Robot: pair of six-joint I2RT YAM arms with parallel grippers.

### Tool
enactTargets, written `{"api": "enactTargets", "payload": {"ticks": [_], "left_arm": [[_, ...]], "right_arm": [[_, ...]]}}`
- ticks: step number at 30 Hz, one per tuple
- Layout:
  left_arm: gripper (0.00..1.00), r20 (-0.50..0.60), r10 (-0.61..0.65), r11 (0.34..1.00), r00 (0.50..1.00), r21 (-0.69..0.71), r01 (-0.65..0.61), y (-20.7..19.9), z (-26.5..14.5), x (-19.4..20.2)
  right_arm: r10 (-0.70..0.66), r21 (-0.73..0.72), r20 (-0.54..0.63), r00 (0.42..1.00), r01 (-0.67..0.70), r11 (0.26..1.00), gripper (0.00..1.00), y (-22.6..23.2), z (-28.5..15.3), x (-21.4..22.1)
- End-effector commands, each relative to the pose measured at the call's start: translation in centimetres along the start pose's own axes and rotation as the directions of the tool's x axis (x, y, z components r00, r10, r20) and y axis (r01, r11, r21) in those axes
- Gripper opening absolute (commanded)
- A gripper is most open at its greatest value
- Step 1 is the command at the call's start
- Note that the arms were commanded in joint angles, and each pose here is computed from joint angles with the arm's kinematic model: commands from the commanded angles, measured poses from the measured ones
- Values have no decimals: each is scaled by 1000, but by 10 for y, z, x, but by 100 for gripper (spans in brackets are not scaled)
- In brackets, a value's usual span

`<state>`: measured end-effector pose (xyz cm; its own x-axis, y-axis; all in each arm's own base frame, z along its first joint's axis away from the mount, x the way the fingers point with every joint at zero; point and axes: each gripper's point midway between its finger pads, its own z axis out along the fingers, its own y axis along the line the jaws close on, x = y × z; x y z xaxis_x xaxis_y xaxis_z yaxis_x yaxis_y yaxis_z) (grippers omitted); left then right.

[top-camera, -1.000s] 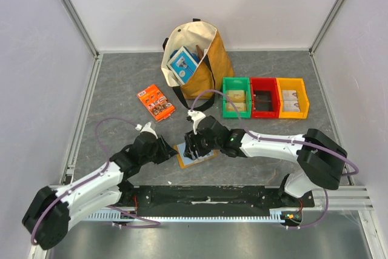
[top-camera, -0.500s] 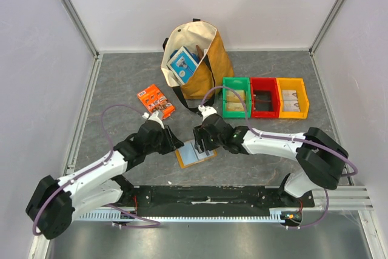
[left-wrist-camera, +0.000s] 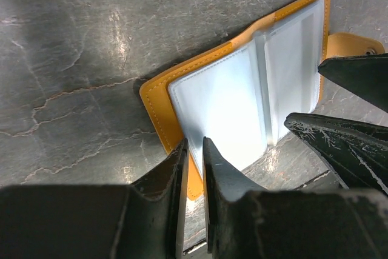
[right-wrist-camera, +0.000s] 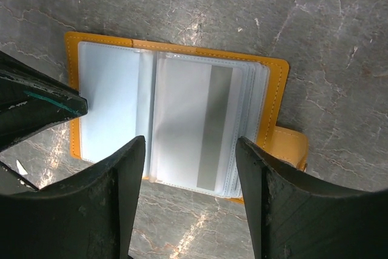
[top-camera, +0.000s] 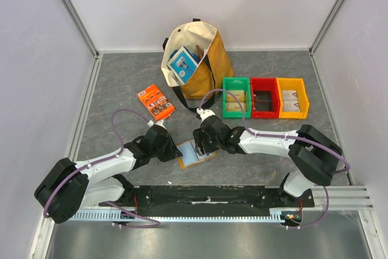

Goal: Take the credit cards out of the card holder
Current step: Remove the credit card from the card holder.

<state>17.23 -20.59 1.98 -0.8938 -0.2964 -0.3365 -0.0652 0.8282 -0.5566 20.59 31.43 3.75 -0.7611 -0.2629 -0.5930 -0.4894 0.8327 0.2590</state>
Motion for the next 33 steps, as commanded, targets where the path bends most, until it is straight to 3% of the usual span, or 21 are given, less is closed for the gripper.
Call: {"api": "enactTargets", "payload": {"ticks": [1, 16, 23, 33], "left_arm": [[21, 14, -19, 1000, 1000, -20, 19, 8, 4, 2], [21, 8, -14, 1000, 1000, -5, 14, 4, 3, 4], [21, 8, -15, 1000, 1000, 1, 15, 2, 3, 5], [21, 10, -15, 1000, 1000, 2, 15, 2, 3, 5]], "right_arm": [[7, -23, -3, 1000, -7, 1000, 68, 4, 4, 2], [12, -84, -4, 1000, -13, 996, 57, 16, 3, -1], [22, -182, 32, 999, -16, 983, 52, 36, -12, -15], [31, 19, 41, 999, -31, 999, 63, -2, -9, -11]]}}
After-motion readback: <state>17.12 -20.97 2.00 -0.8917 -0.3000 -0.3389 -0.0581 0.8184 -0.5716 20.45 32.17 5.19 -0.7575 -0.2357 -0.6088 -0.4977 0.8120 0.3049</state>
